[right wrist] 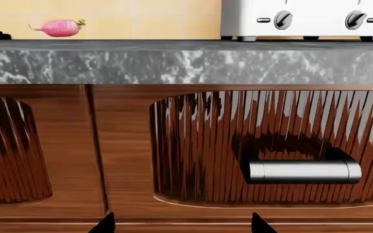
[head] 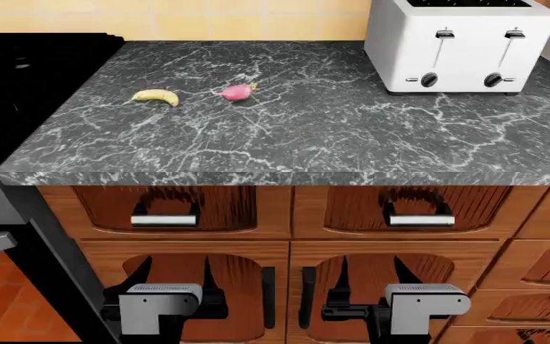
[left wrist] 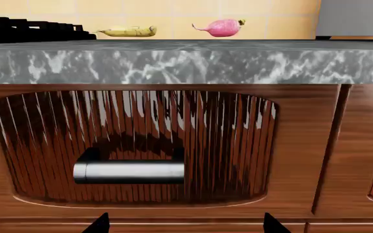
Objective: Pick the banana, radish from the counter and place them in the cabinet. Then close the cabinet.
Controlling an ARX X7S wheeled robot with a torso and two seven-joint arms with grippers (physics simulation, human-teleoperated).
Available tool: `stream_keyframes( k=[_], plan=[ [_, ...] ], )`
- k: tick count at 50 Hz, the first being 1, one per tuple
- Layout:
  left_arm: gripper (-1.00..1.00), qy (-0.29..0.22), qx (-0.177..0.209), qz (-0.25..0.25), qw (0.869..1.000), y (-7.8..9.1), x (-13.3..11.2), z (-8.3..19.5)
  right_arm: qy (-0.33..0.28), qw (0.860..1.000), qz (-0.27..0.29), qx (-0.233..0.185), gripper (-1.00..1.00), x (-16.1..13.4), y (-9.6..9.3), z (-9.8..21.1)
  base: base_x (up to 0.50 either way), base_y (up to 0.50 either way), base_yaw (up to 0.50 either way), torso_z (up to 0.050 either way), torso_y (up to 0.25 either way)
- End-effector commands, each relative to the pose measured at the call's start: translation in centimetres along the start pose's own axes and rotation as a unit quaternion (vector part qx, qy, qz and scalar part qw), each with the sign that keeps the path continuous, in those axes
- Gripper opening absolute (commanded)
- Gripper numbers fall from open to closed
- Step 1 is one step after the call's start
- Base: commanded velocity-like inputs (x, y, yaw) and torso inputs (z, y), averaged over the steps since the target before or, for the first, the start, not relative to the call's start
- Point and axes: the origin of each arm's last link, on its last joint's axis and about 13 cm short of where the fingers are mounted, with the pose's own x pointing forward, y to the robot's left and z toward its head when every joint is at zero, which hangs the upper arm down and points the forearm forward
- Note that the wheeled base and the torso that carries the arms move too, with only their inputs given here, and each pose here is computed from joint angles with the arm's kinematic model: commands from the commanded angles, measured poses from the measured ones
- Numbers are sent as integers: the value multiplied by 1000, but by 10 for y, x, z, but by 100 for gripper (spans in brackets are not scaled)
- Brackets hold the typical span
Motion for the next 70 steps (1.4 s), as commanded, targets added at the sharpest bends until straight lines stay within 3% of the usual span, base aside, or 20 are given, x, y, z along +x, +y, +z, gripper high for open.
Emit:
stream_keyframes(
  k=[1,14,24,37,43,58,70],
  plan=[
    [100,-5,-1,-14,1000,-1,-1,2,1,1000,1,-2,100,0,0,0,0,0,0,0,0],
    [100,-42,3,-37,998,-4,4,40,-8,1000,1,-17,100,9,-4,17,0,0,0,0,0],
    [100,-82,-29,-64,994,-2,15,102,-39,999,10,-9,100,17,-11,62,0,0,0,0,0],
    [100,-85,-46,-82,992,6,25,158,-92,995,41,-18,100,22,-18,122,0,0,0,0,0],
    [100,-104,-32,-74,991,13,27,184,-120,991,50,-22,100,24,-20,147,176,0,0,0,0],
    [100,-178,-41,-103,978,22,14,212,-156,985,62,-40,100,20,-21,183,202,0,0,12,0],
    [100,-182,-60,-120,974,28,9,219,-167,982,64,-56,100,16,-24,198,0,0,0,50,0]
  ],
)
